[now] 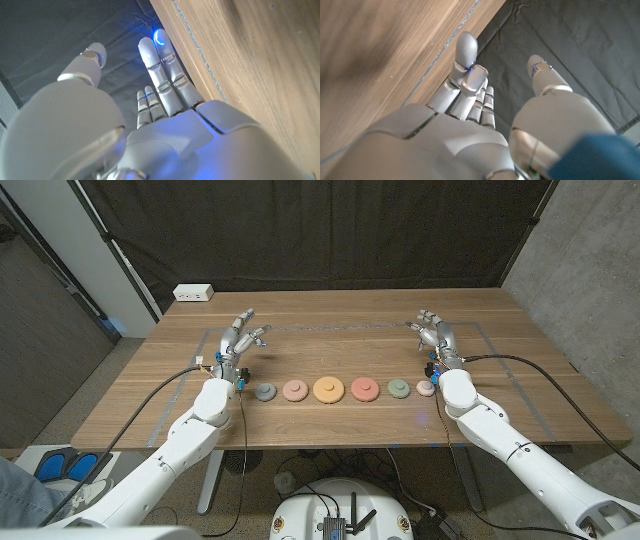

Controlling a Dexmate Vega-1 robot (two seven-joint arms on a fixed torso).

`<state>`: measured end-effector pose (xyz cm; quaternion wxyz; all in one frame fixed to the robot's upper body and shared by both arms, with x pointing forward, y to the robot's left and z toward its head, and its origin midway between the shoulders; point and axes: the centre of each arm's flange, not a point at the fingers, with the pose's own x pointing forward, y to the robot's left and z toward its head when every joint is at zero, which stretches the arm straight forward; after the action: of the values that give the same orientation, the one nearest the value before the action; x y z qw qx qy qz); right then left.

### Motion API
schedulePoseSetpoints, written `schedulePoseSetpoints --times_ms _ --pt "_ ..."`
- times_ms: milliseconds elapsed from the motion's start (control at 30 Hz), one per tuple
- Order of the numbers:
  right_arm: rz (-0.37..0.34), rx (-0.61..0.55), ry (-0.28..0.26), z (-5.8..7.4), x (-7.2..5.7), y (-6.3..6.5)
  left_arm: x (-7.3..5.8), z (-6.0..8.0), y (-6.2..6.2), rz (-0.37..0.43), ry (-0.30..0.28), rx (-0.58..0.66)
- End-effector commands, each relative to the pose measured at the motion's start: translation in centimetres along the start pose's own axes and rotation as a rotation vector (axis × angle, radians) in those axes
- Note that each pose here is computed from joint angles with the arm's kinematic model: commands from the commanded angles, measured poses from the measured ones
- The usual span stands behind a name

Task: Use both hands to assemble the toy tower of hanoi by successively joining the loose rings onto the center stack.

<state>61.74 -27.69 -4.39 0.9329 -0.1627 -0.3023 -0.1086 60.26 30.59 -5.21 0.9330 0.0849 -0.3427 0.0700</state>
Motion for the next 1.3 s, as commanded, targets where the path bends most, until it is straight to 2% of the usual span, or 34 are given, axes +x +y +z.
schedulePoseSetpoints --times_ms 33,200,300,467,633,767,1033,1167,1300 --pt "-0.041 -0.2 -0.017 1.9 -0.8 -0.3 -0.3 1.0 0.5 0.07 -0.039 0.178" --pt "-0.071 -0.256 -0.024 2.1 -1.3 -0.6 -0.3 1.6 0.4 0.091 -0.064 0.251" --pt "-0.093 -0.289 -0.044 2.2 -1.8 -0.7 -0.4 2.0 0.2 0.11 -0.078 0.337" --pt "-0.101 -0.353 -0.058 2.6 -2.3 -0.9 -0.3 2.1 0.2 0.126 -0.087 0.395" --pt "-0.105 -0.371 -0.079 2.7 -2.6 -1.0 -0.5 2.9 0.0 0.169 -0.126 0.544" --pt "-0.113 -0.467 -0.106 3.2 -2.7 -1.1 -0.5 3.3 -0.4 0.18 -0.138 0.638" --pt "-0.073 -0.629 -0.177 3.7 -2.1 -1.1 -1.0 2.2 -2.0 0.269 -0.139 0.712" --pt "-0.023 -0.72 -0.196 4.1 -1.8 -1.1 -1.5 2.5 -2.7 0.281 -0.153 0.775" --pt "-0.019 -0.743 -0.225 3.8 -1.5 -0.8 -1.9 3.3 -3.1 0.274 -0.163 0.832"
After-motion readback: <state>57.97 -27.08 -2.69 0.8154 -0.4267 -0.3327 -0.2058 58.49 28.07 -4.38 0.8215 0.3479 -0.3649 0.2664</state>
